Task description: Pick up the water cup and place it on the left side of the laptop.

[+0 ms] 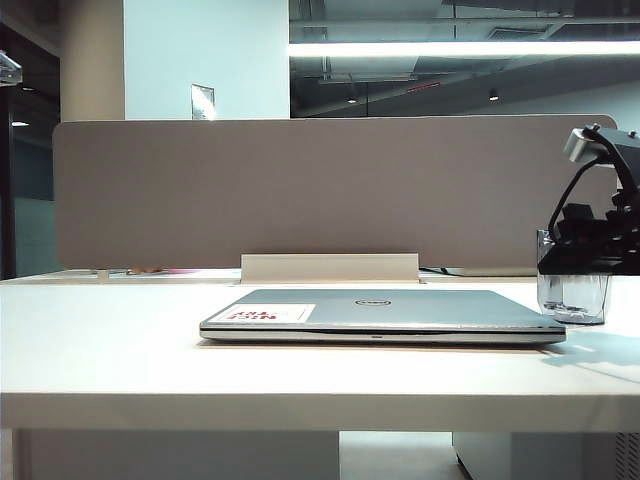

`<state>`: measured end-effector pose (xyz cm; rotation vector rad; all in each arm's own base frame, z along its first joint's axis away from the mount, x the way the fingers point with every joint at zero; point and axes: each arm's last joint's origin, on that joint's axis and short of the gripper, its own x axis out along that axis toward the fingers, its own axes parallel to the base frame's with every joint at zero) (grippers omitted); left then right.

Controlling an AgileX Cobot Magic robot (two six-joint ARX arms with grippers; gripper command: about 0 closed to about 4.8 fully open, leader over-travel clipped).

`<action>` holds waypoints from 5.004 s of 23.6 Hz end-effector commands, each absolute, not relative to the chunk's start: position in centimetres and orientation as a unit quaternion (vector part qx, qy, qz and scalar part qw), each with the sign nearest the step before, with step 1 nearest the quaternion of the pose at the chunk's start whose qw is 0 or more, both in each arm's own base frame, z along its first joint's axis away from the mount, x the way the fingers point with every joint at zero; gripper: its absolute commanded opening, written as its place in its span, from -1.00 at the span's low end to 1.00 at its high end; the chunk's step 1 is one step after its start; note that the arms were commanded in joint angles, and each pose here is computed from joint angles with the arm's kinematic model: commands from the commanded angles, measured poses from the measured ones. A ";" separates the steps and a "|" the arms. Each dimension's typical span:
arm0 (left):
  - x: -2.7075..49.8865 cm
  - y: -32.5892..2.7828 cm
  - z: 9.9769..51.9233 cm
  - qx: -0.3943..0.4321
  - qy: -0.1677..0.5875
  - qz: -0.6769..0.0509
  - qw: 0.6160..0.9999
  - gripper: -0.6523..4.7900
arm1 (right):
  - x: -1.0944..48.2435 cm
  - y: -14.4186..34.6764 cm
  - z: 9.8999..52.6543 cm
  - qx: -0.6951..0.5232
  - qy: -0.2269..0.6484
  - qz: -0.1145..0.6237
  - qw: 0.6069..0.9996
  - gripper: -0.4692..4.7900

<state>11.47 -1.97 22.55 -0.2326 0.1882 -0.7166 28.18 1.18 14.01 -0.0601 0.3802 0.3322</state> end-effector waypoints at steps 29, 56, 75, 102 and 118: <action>11.5 -2.1 22.6 -0.100 0.092 -0.367 0.920 -0.78 | 31.9 1.3 13.3 -0.040 0.154 0.172 0.972 -0.47; 11.7 -1.8 22.0 -0.084 0.111 -0.303 0.943 -0.78 | 30.7 5.4 17.2 -0.081 0.111 0.222 0.965 -0.83; 11.8 -1.6 22.1 -0.076 0.104 -0.281 0.951 -0.78 | 30.8 19.2 24.3 -0.093 0.107 0.365 0.920 -0.83; 12.0 -1.3 22.2 -0.069 0.097 -0.211 0.970 -0.78 | 34.6 32.9 20.7 -0.068 0.116 0.462 0.877 -0.83; 11.7 -0.9 25.2 -0.035 0.062 -0.155 0.985 -0.78 | 33.2 35.8 17.9 -0.071 0.120 0.496 0.857 -0.83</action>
